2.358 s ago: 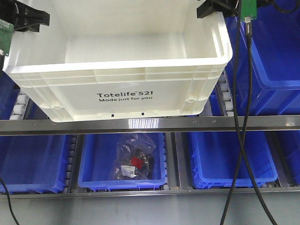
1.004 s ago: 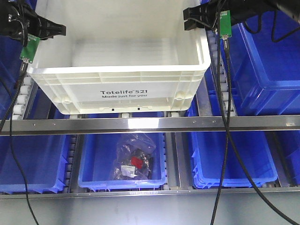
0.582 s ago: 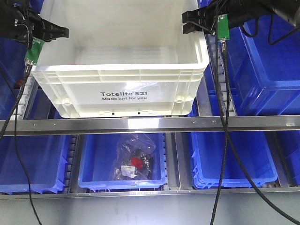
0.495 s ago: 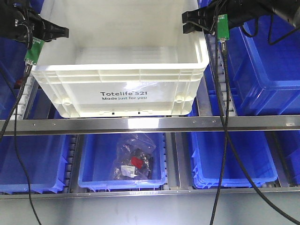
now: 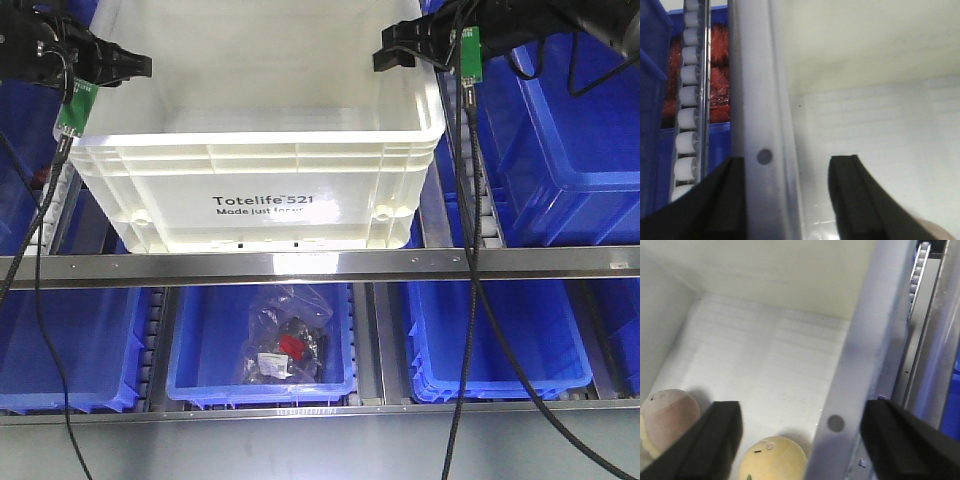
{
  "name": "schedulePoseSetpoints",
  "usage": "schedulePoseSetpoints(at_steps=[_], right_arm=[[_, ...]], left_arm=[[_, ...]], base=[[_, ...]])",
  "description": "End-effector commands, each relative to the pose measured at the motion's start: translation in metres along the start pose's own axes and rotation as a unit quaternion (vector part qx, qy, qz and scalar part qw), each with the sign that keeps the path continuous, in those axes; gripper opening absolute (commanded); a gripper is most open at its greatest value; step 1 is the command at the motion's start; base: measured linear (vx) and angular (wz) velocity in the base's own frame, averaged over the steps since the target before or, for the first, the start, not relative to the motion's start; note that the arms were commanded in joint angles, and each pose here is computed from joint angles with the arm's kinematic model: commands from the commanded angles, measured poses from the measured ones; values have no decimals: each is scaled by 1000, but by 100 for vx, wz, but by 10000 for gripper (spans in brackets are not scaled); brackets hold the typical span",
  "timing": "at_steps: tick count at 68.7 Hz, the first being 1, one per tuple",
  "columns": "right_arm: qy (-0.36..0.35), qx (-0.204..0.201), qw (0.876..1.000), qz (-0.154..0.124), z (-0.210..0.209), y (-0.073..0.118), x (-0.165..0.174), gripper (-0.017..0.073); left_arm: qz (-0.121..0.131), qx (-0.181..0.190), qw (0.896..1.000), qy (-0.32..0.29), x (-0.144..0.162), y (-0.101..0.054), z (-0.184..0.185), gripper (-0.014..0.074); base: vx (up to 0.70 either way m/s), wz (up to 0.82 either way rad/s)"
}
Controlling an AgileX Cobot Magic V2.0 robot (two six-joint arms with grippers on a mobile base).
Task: Place moving items into box and shelve
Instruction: 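Open both grippers and release the crate rims on the shelf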
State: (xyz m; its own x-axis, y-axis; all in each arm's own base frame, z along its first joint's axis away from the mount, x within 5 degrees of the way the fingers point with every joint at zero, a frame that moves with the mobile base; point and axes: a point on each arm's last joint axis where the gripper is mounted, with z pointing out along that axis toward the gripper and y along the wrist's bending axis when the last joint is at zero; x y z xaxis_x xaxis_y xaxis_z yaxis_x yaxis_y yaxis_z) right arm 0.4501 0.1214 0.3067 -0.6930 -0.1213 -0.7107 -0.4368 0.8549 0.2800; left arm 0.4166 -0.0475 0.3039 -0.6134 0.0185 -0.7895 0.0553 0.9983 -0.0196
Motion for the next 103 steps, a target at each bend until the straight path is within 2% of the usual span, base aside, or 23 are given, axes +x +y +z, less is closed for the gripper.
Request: schedulePoseSetpoints(at_steps=[1,21,32,42,56,63,70,77,87,94,103], right_arm=[[-105,-28,994,-6,-42,29,-35,654],[-149,-4,988,-43,-50,28,-43,646],[-160,14,983,-91,-58,29,-46,619],[-173,29,979,-107,-66,30,-50,596],[-190,29,975,-112,-83,37,-54,592],[-193,22,976,-101,-85,39,-54,592],[-181,5,979,-90,-84,41,-52,592],[-170,-4,981,-94,-87,44,-50,592],[-142,-19,984,-103,-88,48,-45,592],[-131,-23,984,-115,-89,50,-39,592],[-153,-13,984,-96,-93,48,-25,592]], left_arm=[[-8,24,993,-115,-36,-10,-33,531],[-9,26,991,-133,-41,-10,-40,546],[-1,20,987,-157,-48,-6,-54,545],[-6,14,983,-182,-56,1,-72,545],[-8,13,981,-192,-60,3,-91,545],[-9,14,981,-191,-60,3,-92,545],[-9,13,985,-172,-57,2,-91,540],[-16,12,990,-139,-51,2,-93,527],[-22,13,993,-116,-46,2,-94,491],[-32,21,991,-126,-37,2,-100,454],[-30,22,990,-134,-16,3,-110,408]], base=[[0,0],[0,0],[0,0],[0,0],[0,0],[0,0],[0,0],[0,0],[0,0],[0,0],[0,0]])
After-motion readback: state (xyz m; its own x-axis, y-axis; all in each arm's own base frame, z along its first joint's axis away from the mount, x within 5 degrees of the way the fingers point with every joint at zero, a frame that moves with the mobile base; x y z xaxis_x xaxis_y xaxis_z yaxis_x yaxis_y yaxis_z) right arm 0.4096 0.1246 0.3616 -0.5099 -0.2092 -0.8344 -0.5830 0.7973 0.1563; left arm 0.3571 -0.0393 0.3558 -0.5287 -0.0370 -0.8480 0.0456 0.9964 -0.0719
